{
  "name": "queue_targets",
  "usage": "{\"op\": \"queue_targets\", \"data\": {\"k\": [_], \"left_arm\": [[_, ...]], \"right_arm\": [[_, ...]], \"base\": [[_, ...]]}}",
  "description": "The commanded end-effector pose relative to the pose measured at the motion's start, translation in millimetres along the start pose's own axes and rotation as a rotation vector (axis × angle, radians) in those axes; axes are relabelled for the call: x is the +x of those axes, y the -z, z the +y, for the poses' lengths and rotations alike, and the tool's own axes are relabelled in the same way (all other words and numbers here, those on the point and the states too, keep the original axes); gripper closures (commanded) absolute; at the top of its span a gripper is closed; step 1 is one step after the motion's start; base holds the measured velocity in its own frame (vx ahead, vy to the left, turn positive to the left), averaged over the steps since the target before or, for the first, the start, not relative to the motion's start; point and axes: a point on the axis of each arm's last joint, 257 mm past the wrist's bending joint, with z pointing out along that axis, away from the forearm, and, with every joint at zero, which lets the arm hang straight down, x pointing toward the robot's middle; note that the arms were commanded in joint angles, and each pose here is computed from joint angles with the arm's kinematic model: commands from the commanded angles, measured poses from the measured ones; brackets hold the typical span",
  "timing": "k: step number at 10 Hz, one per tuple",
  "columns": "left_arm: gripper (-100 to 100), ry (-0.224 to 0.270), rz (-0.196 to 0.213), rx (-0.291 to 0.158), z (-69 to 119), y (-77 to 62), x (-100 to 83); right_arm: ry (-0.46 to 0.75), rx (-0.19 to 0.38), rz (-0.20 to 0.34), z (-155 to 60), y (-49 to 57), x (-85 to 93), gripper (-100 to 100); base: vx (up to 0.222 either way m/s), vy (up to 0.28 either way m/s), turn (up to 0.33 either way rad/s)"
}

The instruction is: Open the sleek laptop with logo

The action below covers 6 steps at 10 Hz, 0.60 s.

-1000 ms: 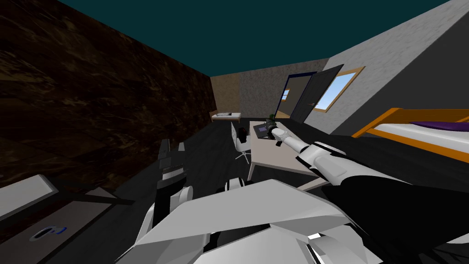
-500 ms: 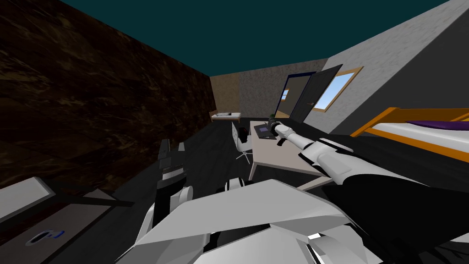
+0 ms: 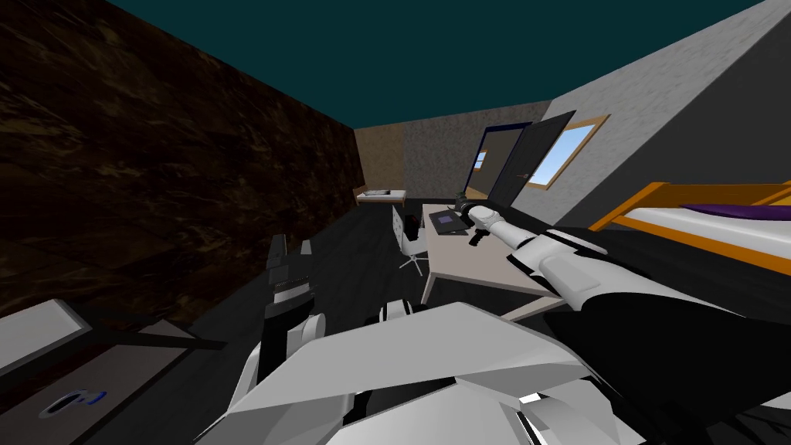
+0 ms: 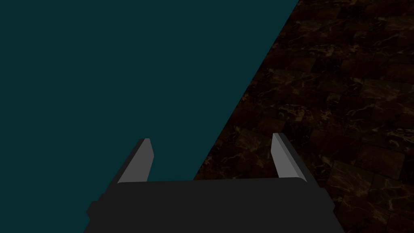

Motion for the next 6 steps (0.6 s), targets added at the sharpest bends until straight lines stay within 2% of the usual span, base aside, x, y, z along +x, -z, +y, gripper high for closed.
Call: {"op": "queue_targets", "data": {"k": [1, 6], "left_arm": [[0, 0.0, 0.0, 0.0, 0.0, 0.0, 0.0], [0, 0.0, 0.0, 0.0, 0.0, 0.0, 0.0]], "right_arm": [[-0.001, 0.0, 0.001, -0.1, 0.0, 0.1, 0], [0.0, 0.0, 0.001, 0.0, 0.1, 0.2, 0]], "base": [[0.0, 0.0, 0.0], [0.0, 0.0, 0.0]]}}
